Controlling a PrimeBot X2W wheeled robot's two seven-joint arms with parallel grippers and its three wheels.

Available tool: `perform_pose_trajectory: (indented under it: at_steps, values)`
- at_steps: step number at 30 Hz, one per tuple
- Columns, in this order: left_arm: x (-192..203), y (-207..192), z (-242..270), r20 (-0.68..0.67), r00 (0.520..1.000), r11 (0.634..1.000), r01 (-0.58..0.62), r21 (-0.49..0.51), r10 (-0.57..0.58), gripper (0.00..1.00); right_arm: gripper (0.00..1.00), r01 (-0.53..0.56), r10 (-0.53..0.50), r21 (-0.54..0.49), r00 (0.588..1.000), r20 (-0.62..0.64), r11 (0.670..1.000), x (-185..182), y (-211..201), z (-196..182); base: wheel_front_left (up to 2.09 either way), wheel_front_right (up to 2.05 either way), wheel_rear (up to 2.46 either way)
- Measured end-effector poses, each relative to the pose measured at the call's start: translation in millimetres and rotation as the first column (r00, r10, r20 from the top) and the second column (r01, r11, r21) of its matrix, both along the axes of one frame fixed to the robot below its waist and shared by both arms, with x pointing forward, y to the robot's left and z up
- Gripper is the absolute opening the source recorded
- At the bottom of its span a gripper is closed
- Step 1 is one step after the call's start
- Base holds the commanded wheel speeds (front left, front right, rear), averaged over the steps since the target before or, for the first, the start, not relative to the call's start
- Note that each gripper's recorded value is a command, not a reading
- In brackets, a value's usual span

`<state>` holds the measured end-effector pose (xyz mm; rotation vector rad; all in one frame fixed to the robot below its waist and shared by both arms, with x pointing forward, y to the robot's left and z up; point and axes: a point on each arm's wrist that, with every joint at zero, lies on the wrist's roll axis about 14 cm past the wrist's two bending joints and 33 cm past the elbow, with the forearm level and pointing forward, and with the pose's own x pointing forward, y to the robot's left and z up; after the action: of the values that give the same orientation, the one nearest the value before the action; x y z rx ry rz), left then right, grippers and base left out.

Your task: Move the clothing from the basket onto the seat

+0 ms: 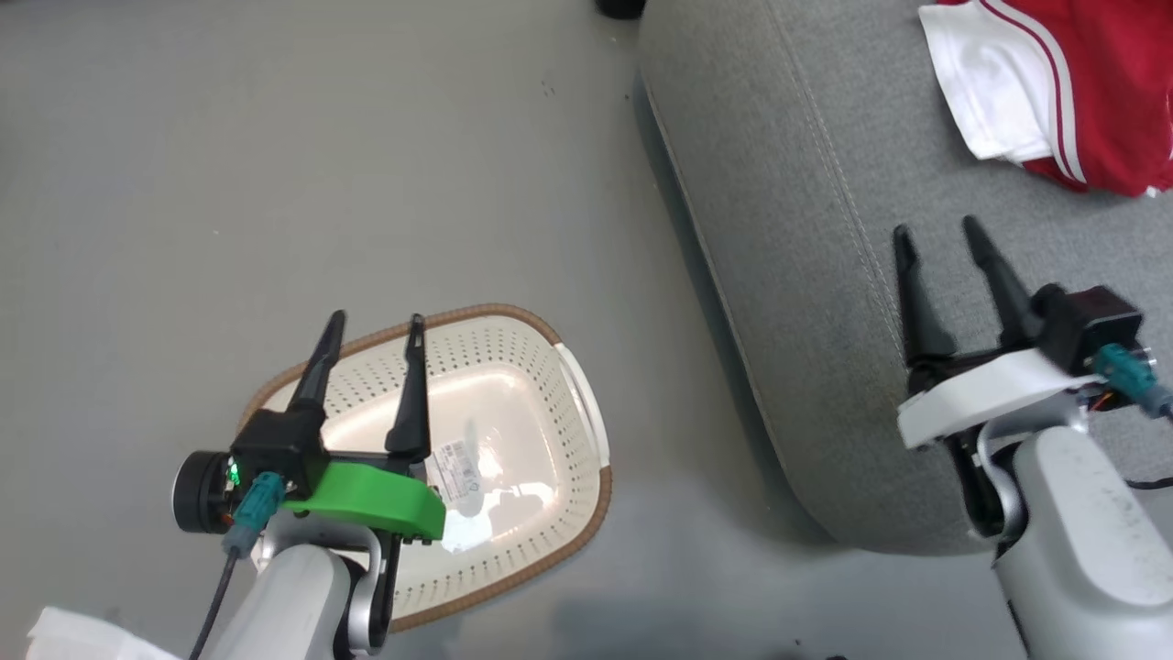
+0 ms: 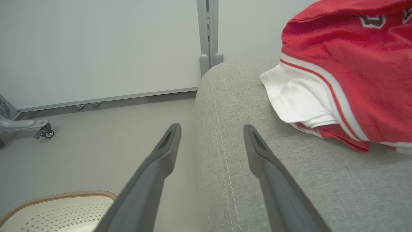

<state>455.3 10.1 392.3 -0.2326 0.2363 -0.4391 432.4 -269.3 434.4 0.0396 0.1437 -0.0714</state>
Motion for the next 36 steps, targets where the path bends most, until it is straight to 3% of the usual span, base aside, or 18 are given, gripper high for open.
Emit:
perform_pose_trajectory:
  at_steps: [6,10,22,36]
  values:
    - [-17.2,51.1,28.2,0.021,0.986,0.986,-0.163,-0.038,0.164,1.0,1.0,-0.225,0.223,0.028,0.973,0.057,0.974,-7.8,83.6,18.0,0.0,0.0,0.0]
    - [-34.0,78.5,48.5,0.058,0.97,0.97,-0.233,-0.068,0.237,1.0,1.0,-0.297,0.292,0.028,0.949,0.117,0.955,-18.1,113.1,37.7,0.0,0.0,0.0]
    - [-105.0,152.3,104.3,0.247,0.892,0.922,-0.387,-0.018,0.379,1.0,1.0,-0.327,0.314,0.017,0.92,0.234,0.945,-71.1,135.5,75.4,0.0,0.0,0.0]
    - [-143.4,155.5,113.3,0.275,0.884,0.922,-0.386,-0.027,0.378,1.0,1.0,-0.325,0.311,-0.002,0.903,0.295,0.946,-100.2,139.1,94.0,0.0,0.0,0.0]
